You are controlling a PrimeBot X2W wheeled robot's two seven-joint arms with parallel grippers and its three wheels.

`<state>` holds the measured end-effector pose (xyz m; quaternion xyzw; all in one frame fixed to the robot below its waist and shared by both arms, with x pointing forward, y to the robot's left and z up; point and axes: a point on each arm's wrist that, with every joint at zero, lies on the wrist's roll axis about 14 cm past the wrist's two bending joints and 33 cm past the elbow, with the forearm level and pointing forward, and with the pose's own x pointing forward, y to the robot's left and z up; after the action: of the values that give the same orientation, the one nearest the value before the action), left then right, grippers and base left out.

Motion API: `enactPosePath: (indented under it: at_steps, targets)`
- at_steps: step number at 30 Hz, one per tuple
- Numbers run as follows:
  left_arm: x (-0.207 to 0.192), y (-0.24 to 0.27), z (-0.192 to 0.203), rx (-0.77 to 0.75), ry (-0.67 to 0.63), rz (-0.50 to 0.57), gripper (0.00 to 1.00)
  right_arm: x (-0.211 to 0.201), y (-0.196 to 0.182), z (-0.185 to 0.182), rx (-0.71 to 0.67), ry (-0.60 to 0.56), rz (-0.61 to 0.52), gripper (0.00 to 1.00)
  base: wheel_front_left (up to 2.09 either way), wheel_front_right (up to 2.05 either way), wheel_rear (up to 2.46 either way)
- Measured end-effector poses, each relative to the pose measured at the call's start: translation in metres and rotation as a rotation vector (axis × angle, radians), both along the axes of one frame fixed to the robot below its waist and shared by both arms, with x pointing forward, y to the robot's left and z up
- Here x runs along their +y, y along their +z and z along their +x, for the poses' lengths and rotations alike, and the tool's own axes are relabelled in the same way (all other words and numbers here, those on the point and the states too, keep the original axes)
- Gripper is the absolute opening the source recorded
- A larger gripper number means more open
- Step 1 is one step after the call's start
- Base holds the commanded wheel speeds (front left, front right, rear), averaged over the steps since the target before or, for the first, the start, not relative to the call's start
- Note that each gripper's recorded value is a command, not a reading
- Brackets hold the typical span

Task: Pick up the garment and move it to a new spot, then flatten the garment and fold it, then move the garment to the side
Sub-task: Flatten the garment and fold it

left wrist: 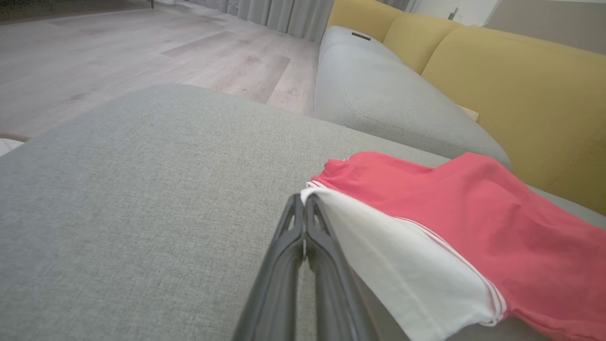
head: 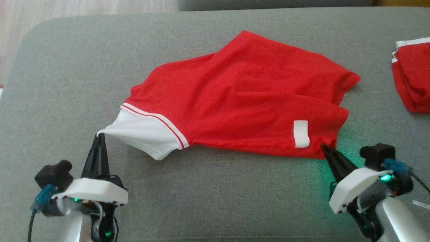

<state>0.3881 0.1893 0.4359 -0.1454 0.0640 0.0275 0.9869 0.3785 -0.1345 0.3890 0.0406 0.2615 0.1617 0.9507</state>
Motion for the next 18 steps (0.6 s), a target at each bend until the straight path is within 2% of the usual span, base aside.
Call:
enactPosePath:
  at_steps: [4, 9, 13, 18]
  targets:
    - [0.000, 0.015, 0.000, -0.047, -0.006, -0.004, 0.00, -0.013, 0.029, 0.012, -0.108, -0.046, 0.013, 0.00, 0.00, 0.00, 0.00]
    - [-0.004, 0.066, 0.009, -0.201, -0.026, -0.073, 0.00, -0.044, 0.102, 0.027, -0.332, -0.107, 0.004, 0.00, 0.00, 0.00, 0.00]
    - [-0.013, 0.128, 0.021, -0.340, -0.091, -0.134, 0.00, -0.060, 0.165, 0.031, -0.495, -0.123, -0.016, 0.00, 0.00, 0.00, 0.00]
    - [-0.036, 0.227, 0.044, -0.531, -0.233, -0.196, 0.00, -0.070, 0.244, 0.049, -0.669, -0.119, -0.031, 0.00, 0.00, 0.00, 0.00]
